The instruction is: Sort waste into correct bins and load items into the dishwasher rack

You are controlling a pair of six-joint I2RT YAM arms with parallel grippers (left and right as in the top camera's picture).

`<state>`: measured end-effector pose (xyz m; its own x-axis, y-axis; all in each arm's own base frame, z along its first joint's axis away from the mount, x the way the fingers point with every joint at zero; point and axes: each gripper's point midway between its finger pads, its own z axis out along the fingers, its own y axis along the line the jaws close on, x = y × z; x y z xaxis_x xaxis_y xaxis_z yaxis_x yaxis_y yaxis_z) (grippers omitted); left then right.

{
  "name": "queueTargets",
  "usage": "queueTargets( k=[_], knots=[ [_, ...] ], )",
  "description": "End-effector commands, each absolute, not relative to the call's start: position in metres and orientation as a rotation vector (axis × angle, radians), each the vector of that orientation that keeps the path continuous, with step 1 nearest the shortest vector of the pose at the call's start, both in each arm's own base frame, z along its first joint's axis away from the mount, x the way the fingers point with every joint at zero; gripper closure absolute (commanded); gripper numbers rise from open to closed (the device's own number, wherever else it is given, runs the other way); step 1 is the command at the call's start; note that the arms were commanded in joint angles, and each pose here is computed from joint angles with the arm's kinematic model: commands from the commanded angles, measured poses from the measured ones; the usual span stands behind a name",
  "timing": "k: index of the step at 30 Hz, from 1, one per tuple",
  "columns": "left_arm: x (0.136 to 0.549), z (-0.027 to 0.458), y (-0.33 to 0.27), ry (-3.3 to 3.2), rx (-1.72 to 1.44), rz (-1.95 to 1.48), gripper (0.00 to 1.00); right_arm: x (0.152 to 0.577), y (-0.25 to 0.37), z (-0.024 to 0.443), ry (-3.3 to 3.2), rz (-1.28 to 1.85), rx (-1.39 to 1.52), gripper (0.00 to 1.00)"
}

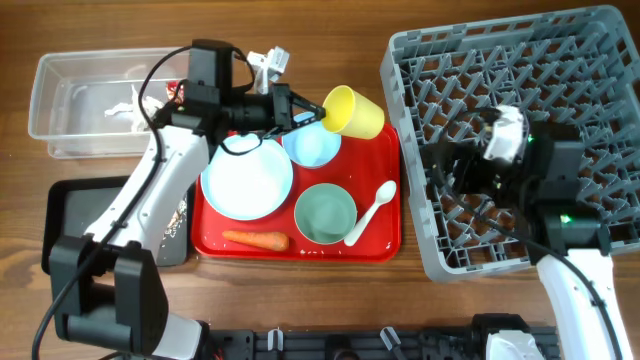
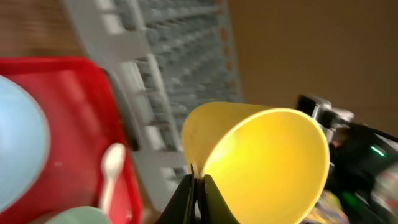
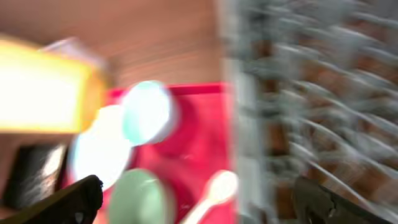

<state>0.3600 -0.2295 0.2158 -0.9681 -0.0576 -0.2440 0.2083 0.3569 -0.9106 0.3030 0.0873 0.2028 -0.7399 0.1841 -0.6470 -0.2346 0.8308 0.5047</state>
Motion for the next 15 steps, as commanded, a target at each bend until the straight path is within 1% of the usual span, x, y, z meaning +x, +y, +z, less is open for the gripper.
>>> queueTargets(
  k=[1, 9, 15],
  knots=[
    [0.341, 0.249, -0.232, 2.283, 0.266, -1.875, 0.96, 0.287, 0.138, 0.235, 2.087, 1.126, -0.433, 0.0],
    [0.338, 0.256, -0.233, 2.247, 0.313, -1.911, 0.96, 0.291, 0.163, 0.257, 1.801, 1.444, -0.698, 0.0],
    [0.333, 0.258, -0.236, 2.242, 0.337, -1.938, 0.96, 0.293, 0.176, 0.26, 1.702, 1.464, -0.816, 0.0]
  ],
)
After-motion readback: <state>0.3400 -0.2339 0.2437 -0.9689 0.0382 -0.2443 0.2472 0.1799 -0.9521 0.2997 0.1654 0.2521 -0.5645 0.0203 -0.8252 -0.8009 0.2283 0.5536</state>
